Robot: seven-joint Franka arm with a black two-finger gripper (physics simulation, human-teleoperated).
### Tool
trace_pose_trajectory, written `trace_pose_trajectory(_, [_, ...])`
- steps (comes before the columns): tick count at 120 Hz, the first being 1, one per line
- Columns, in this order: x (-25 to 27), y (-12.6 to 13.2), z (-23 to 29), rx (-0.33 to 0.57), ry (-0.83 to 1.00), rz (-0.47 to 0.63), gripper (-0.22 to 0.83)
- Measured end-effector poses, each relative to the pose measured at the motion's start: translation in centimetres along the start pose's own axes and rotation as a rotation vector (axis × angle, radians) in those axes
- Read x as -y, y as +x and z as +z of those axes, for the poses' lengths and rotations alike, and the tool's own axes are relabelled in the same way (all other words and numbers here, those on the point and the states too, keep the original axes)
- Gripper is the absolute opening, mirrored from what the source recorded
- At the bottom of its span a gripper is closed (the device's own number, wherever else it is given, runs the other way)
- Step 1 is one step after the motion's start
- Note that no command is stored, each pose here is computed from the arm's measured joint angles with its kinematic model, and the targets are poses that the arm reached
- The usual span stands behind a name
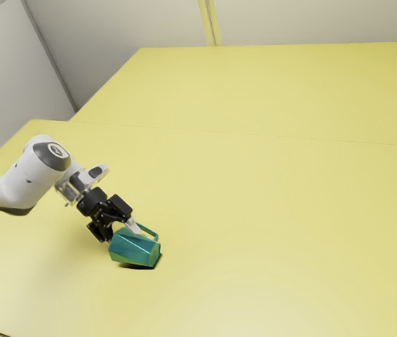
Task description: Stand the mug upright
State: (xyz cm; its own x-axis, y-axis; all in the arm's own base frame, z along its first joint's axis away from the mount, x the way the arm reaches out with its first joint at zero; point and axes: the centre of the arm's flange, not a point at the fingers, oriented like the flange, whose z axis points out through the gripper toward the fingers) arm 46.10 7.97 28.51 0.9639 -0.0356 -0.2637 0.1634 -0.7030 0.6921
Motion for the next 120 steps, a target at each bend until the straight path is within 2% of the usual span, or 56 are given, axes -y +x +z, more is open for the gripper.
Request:
trace_pose_trajectory(7, [-0.1,0.0,0.0,-0.001,-0.006,0.002,0.5])
trace_pose_trajectory(36, [-0.4,-0.1,-0.1,-0.003,-0.014,0.014,0.11])
trace_pose_trajectory(45, [-0.4,-0.1,-0.1,-0.003,-0.014,0.017,0.03])
trace_pose_trajectory(71, [-1.6,0.2,0.4,0.003,-0.009,0.037,-0.08])
trace_pose_trajectory(120, [-6.2,0.5,0.7,-0.003,0.015,0.105,-0.16])
